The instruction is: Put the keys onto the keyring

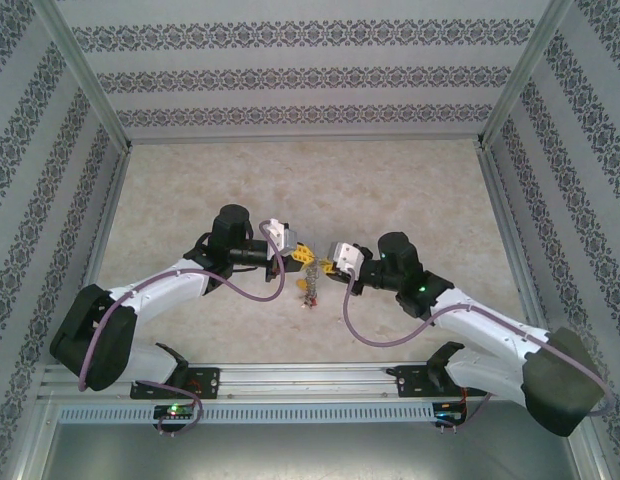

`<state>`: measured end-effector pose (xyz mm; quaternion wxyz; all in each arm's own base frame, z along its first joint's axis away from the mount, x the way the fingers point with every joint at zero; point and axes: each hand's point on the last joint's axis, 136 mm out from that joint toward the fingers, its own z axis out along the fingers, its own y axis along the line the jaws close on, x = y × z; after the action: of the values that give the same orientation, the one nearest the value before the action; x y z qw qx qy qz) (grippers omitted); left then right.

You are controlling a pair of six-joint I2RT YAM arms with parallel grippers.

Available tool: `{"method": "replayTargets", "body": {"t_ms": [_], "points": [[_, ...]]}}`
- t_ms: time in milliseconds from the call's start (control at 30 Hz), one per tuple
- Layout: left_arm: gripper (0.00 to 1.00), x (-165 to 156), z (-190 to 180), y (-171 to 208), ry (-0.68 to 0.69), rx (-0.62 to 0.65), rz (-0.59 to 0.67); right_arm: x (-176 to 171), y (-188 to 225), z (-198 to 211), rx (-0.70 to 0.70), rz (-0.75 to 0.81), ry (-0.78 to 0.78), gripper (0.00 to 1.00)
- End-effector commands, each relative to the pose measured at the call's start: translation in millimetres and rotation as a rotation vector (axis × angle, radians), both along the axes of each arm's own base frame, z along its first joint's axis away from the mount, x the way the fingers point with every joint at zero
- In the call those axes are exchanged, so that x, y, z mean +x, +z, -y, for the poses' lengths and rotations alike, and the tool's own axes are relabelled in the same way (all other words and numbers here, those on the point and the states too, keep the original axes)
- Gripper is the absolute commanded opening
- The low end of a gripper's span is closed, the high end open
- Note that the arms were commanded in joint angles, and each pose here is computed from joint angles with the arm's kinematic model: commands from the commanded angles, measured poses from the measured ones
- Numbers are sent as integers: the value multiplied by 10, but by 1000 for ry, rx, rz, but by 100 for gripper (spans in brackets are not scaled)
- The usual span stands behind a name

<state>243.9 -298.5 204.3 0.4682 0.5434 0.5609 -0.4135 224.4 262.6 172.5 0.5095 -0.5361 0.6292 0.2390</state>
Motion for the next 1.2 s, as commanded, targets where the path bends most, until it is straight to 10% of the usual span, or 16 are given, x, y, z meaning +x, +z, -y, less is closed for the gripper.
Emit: {"method": "replayTargets", "body": {"t_ms": [0, 867, 1167], "points": [[0, -27, 65, 217, -54, -37, 57, 55, 180, 34, 1, 37, -14, 3], [0, 35, 59, 59, -17, -12, 38, 33, 374, 4, -104, 44, 32, 0], [0, 78, 87, 17, -12, -8, -7, 214, 367, 86, -491, 234, -80, 0]]}}
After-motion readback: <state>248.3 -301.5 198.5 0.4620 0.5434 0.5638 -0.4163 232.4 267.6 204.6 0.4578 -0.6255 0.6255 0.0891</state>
